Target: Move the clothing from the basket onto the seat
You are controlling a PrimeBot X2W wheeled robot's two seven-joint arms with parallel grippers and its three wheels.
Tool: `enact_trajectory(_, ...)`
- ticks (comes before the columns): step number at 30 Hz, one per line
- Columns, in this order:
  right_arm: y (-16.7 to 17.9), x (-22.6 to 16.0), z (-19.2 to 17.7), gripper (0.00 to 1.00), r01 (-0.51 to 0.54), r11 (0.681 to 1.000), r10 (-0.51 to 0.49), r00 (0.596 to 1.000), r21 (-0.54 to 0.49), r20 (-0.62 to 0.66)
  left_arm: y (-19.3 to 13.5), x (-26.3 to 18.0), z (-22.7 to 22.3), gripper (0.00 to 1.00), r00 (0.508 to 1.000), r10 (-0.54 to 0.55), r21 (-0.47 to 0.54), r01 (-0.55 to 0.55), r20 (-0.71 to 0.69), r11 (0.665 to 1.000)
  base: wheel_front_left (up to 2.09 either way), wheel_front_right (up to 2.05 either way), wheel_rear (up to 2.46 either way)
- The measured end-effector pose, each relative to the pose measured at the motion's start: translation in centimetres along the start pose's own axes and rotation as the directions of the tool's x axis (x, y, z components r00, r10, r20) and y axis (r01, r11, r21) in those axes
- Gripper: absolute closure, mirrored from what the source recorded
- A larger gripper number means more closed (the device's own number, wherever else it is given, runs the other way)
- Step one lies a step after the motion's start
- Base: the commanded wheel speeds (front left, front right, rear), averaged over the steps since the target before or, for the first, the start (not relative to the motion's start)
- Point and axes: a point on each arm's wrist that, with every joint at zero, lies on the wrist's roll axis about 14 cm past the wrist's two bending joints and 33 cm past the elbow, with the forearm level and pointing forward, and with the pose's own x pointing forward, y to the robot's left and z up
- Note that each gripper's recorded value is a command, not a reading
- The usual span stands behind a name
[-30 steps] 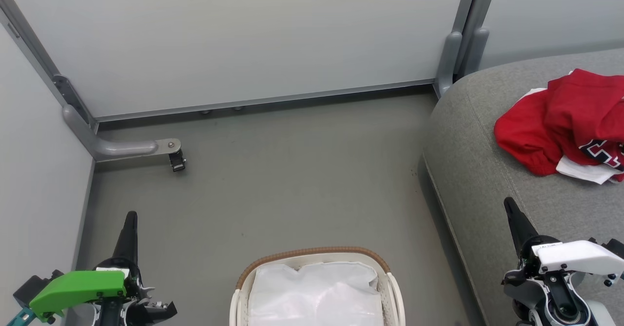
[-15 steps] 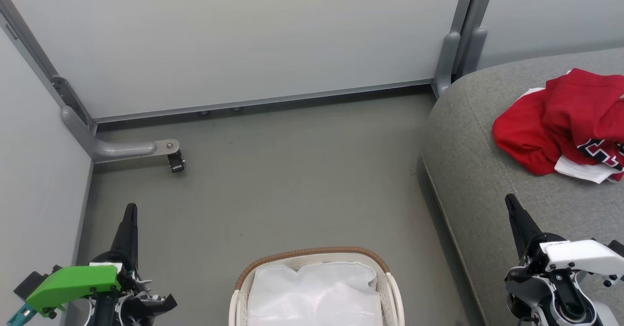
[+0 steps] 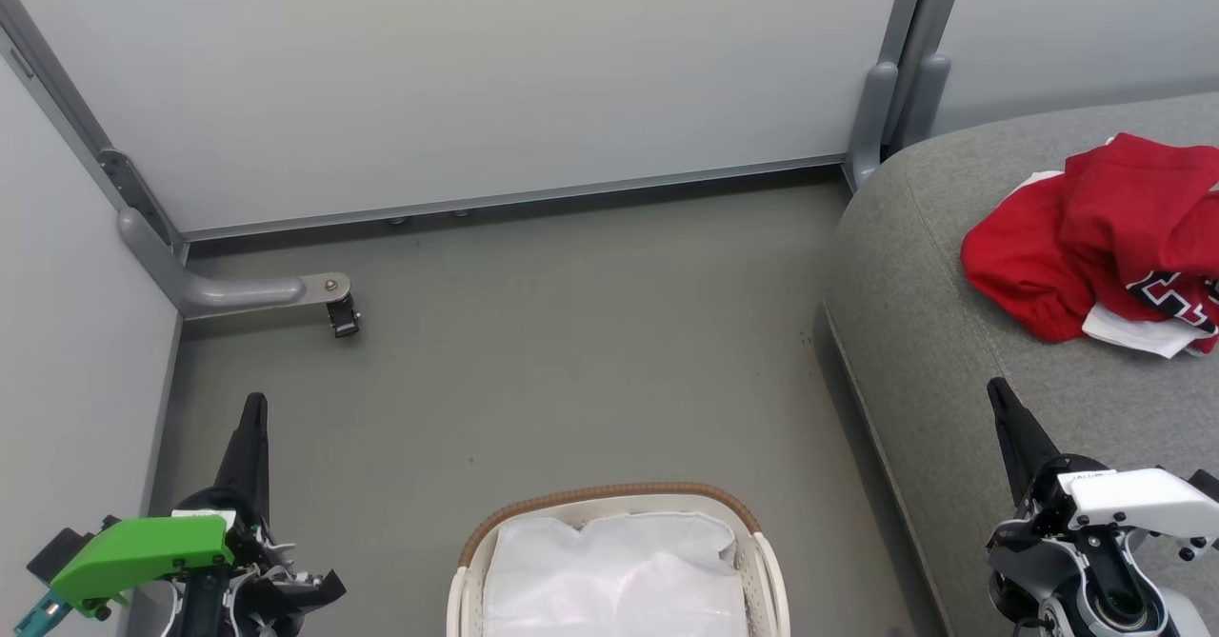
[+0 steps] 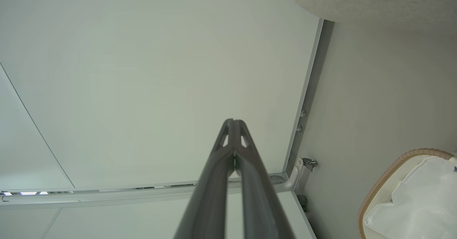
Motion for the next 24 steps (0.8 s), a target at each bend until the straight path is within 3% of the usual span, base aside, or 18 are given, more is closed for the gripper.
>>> enact_trajectory(24, 0.01, 0.00, 0.00, 1.00, 0.000, 1.000, 0.000, 1.000, 0.000, 0.000, 0.00, 0.00, 0.00, 1.00, 1.000, 0.000, 0.000, 0.000, 0.000, 1.000, 0.00, 0.00, 0.00)
